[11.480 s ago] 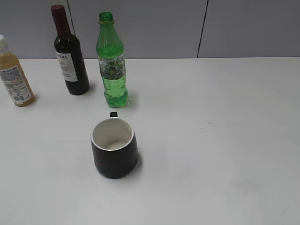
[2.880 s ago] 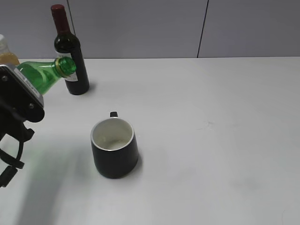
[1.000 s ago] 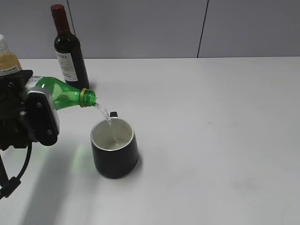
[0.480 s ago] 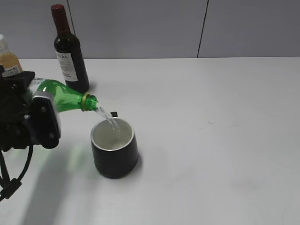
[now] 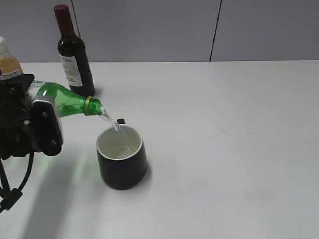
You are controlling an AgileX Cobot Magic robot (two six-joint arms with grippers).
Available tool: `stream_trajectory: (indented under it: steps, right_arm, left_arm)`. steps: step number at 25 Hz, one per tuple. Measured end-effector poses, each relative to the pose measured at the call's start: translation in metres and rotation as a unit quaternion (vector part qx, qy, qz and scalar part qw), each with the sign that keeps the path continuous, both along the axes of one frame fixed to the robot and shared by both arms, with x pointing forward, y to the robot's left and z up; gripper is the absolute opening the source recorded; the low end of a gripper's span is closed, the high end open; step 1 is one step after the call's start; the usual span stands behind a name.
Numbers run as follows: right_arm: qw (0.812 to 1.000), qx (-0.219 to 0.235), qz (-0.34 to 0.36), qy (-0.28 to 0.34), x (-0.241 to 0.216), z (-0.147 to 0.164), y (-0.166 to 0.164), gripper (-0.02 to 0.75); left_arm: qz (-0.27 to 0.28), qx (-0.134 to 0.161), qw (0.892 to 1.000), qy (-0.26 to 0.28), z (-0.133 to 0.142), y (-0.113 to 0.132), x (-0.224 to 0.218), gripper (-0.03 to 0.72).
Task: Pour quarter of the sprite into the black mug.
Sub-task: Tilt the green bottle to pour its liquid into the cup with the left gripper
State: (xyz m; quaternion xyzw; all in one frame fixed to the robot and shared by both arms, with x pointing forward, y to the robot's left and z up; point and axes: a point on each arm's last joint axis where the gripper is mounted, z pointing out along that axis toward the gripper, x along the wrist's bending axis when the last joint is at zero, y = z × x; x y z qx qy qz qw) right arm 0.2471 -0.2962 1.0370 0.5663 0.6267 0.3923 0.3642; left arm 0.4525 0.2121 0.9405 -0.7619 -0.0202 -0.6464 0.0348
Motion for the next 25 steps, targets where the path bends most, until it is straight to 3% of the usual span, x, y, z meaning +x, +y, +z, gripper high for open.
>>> stream_trajectory:
  steps: [5, 15, 22, 25]
  right_arm:
    - [1.000, 0.000, 0.000, 0.000, 0.0000, 0.0000, 0.0000, 0.589]
    - [1.000, 0.000, 0.000, 0.000, 0.0000, 0.0000, 0.0000, 0.589]
    - [1.000, 0.000, 0.000, 0.000, 0.0000, 0.0000, 0.0000, 0.589]
    - [1.000, 0.000, 0.000, 0.000, 0.0000, 0.0000, 0.0000, 0.589]
  left_arm:
    - [0.002, -0.015, 1.000, -0.003, 0.0003, -0.0001, 0.0001, 0.432]
    - [0.008, -0.109, 0.994, -0.013, 0.0009, -0.0017, 0.0003, 0.432]
    - [0.013, -0.219, 0.975, -0.026, 0.0023, -0.0036, 0.0006, 0.432]
    - [0.019, -0.277, 0.960, -0.032, 0.0031, -0.0040, 0.0008, 0.432]
